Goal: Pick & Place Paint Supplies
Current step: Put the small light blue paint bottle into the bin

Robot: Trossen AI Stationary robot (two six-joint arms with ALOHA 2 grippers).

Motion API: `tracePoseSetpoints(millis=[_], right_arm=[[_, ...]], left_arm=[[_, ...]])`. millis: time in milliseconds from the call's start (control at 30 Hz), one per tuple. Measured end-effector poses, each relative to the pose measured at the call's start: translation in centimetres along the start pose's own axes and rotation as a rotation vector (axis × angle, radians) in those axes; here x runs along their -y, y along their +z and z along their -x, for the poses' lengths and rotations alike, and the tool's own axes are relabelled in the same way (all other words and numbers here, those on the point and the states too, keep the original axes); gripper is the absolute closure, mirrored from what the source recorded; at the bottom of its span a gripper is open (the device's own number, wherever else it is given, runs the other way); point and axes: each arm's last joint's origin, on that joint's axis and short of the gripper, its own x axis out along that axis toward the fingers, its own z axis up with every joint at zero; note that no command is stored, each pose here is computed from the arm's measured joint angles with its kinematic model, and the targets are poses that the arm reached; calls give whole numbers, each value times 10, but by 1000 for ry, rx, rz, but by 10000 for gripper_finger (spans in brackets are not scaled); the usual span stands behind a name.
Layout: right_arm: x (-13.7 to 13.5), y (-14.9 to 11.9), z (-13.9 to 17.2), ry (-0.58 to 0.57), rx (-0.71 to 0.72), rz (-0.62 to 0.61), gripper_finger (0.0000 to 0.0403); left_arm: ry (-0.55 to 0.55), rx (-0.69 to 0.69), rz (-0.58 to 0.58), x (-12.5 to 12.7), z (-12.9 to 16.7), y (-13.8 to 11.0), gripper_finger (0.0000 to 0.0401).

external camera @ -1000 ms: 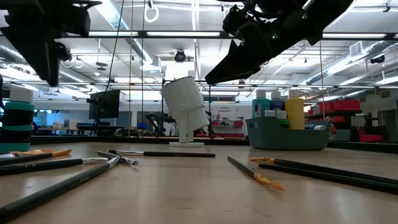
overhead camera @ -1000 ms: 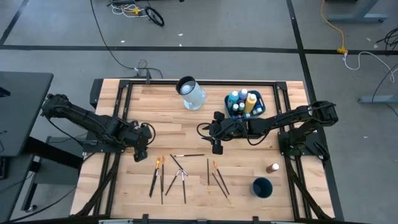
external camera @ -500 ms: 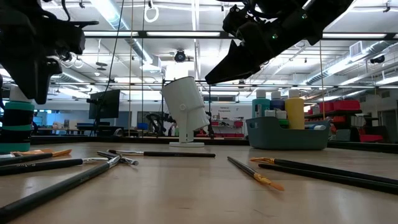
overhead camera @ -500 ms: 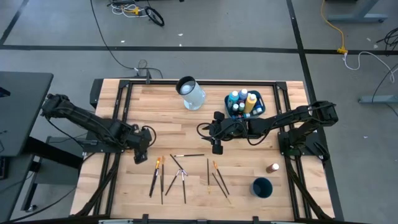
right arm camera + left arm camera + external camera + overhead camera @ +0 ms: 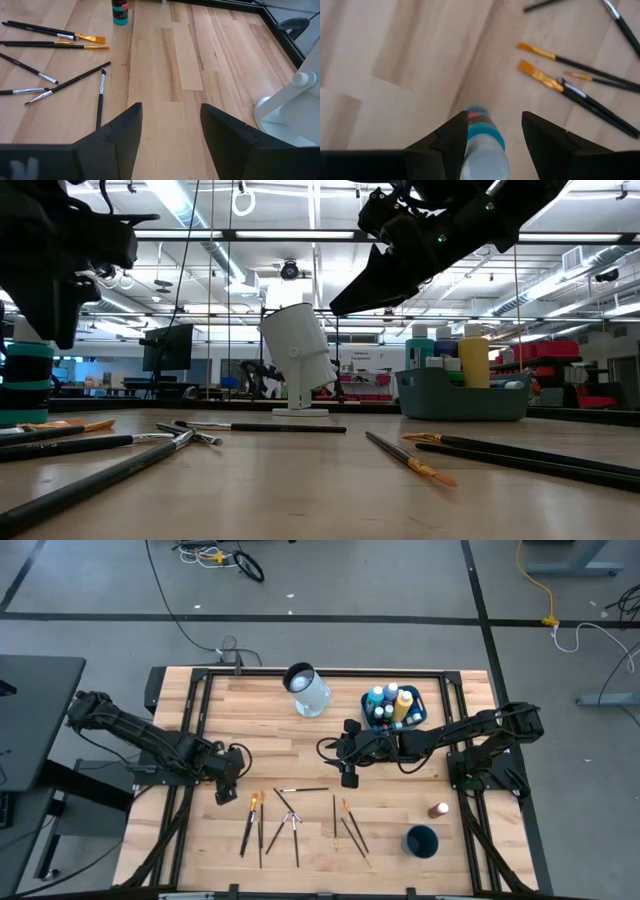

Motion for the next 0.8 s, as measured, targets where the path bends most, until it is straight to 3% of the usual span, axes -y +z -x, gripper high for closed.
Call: tracePoseSetpoints(millis=[167, 400, 600, 800], right_arm=[[0, 0, 0, 0, 0, 0, 197], [0, 0, 0, 0, 0, 0, 197], [0, 0, 0, 0, 0, 0, 197], [0, 0, 0, 0, 0, 0, 197]], left_arm=[[-49, -57, 39, 1, 0, -2, 207], [24, -75, 22, -4, 0, -6, 207], [-45, -142, 40, -2, 1, -8, 207], [-42, -146, 40, -2, 3, -7, 207]])
